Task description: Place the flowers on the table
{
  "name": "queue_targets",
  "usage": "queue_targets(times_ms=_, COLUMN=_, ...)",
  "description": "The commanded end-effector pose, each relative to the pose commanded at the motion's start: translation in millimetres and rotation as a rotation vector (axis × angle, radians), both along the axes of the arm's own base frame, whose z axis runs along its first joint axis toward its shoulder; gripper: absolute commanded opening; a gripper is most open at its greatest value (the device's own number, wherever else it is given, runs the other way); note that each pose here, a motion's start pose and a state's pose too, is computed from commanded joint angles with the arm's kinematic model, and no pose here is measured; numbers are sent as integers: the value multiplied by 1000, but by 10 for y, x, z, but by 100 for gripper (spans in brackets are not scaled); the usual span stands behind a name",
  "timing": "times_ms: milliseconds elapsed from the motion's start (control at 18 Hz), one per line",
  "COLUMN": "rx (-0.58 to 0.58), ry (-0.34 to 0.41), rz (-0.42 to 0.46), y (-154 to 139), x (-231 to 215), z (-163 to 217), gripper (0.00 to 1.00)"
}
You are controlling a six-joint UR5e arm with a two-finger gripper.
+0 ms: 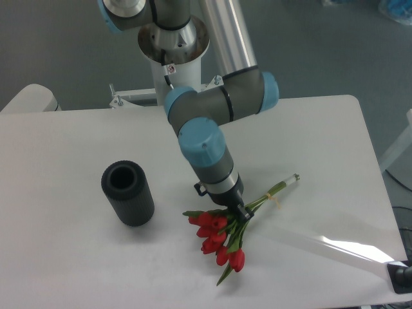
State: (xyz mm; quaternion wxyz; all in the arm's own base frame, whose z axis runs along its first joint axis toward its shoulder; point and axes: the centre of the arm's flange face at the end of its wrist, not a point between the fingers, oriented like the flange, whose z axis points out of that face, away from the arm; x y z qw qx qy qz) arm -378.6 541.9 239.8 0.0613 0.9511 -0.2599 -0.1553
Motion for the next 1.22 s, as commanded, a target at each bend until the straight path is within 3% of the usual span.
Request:
queue_targets(times_ms=167, rx=11, ry=6, rz=1, y=36, x=-31, z=47, gripper=25)
queue_targets(times_ms=278, rx=43, ry=27, rz=4, y=99, x=-125, z=216, gripper=82)
queue_targets(times_ms=333, rx=49, ry=33, rz=3, y=115, x=-140, z=267, gripper=96)
queue_targets(times_ms=500, rx=93, ry=67, rz=7, y=158, x=-246, z=567, gripper=99)
queue_targets(times_ms=722, rx=170, ry=57, rz=27, y=90, x=-487, z=900, gripper=99)
queue_targets(times_ms=1222, rx=167, ry=-102, rz=-51, y=-495, x=-1294, z=1656, gripper=98)
